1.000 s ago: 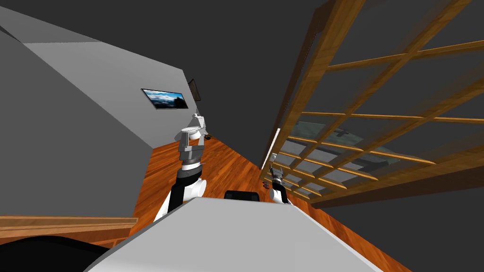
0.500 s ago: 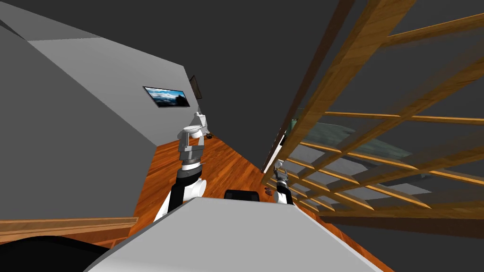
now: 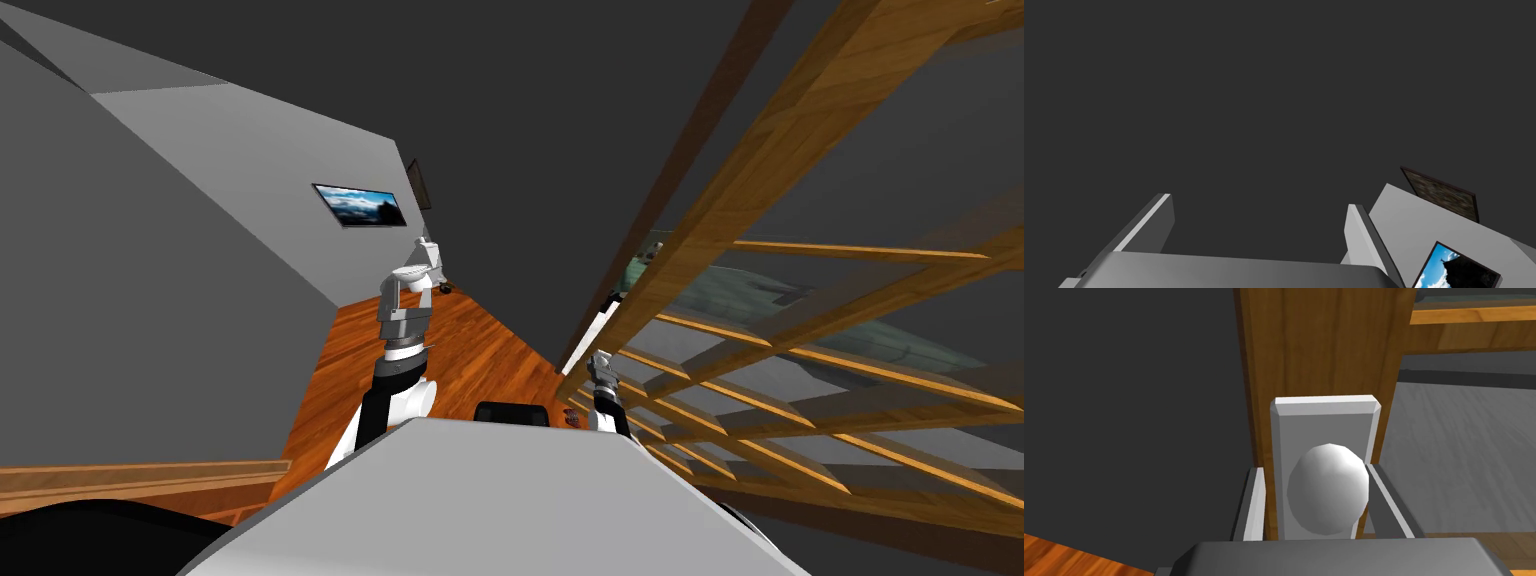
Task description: Pull the door open
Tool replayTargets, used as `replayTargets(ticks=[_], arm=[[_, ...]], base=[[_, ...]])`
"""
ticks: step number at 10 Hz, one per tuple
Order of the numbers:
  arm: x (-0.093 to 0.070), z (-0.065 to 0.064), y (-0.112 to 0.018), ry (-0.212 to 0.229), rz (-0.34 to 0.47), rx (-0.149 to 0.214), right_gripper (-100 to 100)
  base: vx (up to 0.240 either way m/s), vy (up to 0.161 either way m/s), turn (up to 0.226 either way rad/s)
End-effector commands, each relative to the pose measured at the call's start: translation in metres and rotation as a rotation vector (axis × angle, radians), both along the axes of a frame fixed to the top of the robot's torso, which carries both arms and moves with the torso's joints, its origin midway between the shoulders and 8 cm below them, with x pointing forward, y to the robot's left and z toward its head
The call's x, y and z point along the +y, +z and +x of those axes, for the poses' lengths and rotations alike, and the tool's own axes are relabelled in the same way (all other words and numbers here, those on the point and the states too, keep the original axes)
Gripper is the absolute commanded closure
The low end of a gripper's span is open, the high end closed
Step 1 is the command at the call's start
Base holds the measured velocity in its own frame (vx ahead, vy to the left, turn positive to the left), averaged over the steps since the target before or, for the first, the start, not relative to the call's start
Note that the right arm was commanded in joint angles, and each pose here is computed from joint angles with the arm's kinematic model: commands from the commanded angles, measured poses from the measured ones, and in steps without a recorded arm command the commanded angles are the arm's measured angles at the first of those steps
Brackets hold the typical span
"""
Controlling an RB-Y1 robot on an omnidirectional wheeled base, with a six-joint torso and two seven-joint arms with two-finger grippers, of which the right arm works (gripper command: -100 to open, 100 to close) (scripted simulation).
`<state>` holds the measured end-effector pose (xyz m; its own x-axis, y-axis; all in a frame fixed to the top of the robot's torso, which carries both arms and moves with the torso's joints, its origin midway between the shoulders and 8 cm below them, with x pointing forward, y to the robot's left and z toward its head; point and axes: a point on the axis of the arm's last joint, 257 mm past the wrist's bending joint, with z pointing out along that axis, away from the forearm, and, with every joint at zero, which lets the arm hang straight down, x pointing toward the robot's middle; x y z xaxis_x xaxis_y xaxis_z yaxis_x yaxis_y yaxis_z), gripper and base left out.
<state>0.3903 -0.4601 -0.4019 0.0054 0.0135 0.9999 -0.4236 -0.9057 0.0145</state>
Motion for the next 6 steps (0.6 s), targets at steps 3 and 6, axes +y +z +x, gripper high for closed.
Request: replayTargets(ticks=[3, 6], arm=[[0.0004, 0.0, -0.0005, 0.0, -0.001, 0.003, 100], [0.006, 0.0014, -0.0004, 0.031, 0.0, 0.003, 100]], base=[[-0.022, -0.001, 0.0], [-0.048, -0.01, 0.024]])
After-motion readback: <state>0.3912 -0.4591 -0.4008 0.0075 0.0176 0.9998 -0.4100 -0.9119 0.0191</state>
